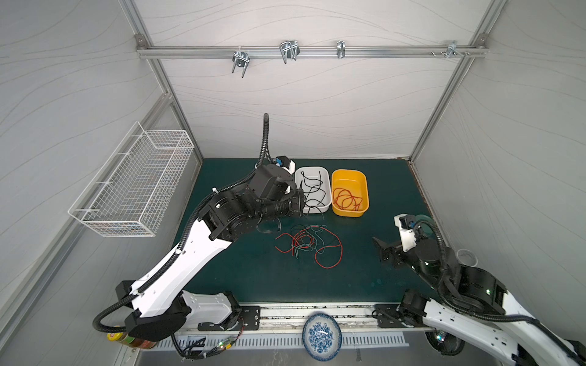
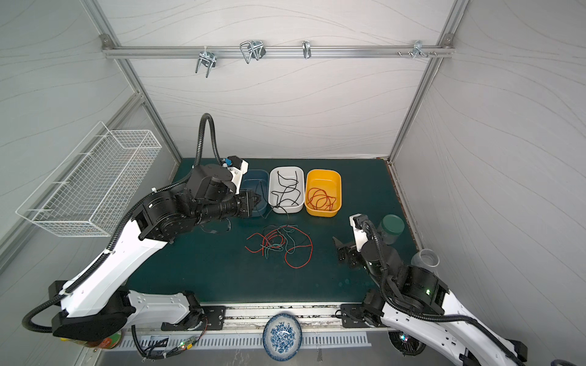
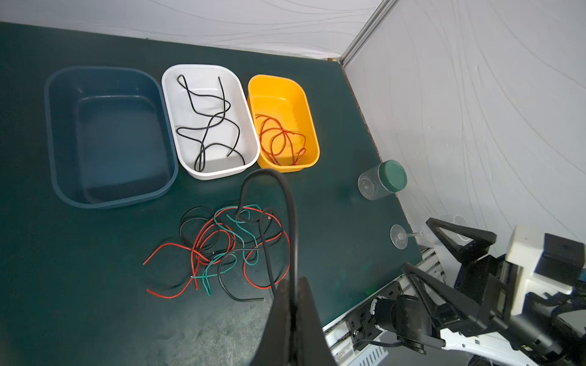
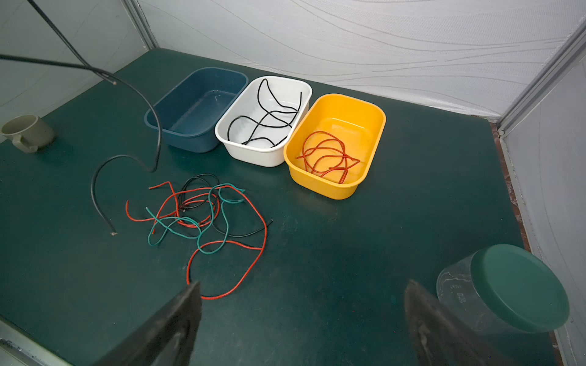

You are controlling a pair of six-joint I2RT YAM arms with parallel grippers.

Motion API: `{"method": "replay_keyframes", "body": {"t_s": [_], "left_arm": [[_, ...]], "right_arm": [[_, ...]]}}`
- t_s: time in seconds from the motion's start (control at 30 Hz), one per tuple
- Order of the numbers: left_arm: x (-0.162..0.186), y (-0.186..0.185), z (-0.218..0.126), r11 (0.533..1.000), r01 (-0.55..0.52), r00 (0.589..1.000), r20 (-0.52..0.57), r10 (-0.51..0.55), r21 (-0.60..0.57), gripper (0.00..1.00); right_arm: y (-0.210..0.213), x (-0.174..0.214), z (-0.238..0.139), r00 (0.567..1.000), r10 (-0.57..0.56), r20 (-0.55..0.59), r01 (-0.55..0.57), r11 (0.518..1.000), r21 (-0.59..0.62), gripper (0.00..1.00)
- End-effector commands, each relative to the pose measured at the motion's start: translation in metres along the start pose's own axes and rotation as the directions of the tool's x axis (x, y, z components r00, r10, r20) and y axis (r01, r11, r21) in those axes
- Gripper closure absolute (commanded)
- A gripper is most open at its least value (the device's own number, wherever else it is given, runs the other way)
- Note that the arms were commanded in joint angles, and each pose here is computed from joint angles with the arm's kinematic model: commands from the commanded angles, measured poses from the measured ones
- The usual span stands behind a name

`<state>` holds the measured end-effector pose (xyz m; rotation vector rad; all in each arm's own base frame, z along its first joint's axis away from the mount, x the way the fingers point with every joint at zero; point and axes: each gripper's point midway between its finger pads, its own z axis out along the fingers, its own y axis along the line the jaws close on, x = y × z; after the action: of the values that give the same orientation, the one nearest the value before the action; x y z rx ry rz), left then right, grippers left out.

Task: Untangle the cables
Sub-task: 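Lift the black cable with the left gripper and carry it over the white bin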

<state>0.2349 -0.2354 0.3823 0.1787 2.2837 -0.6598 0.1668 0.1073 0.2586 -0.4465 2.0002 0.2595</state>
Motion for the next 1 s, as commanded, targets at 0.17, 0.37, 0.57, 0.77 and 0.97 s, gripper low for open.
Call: {"method": "replay_keyframes", "body": {"t_s": [0.17,0.37,0.57,0.77,0.97], "left_arm": [[-0.043,-0.021,-0.007,0.991,-0.135,0.986,0.094,0.134,0.004,1.0],[-0.077,-0.019,0.007,0.979,-0.196,0.965,0.164,0.204,-0.064,1.0],[-0.109,-0.001,0.039,0.976,-0.177,0.957,0.208,0.2,-0.128,1.0],[-0.125,0.015,0.078,0.957,-0.203,0.945,0.215,0.247,-0.208,1.0],[-0.125,0.04,0.121,0.939,-0.194,0.95,0.183,0.252,-0.285,1.0]], "right_arm": [[0.003,-0.001,0.003,1.0,-0.007,0.008,0.007,1.0,-0.004,0.01],[0.003,-0.002,0.003,1.0,-0.005,0.008,0.006,1.0,-0.006,0.01],[0.004,-0.002,0.002,1.0,-0.003,0.01,0.003,1.0,-0.013,0.01],[0.005,-0.003,0.0,1.0,0.003,0.02,-0.003,1.0,-0.025,0.01],[0.006,-0.004,-0.002,1.0,0.009,0.03,-0.008,0.999,-0.042,0.01]]}}
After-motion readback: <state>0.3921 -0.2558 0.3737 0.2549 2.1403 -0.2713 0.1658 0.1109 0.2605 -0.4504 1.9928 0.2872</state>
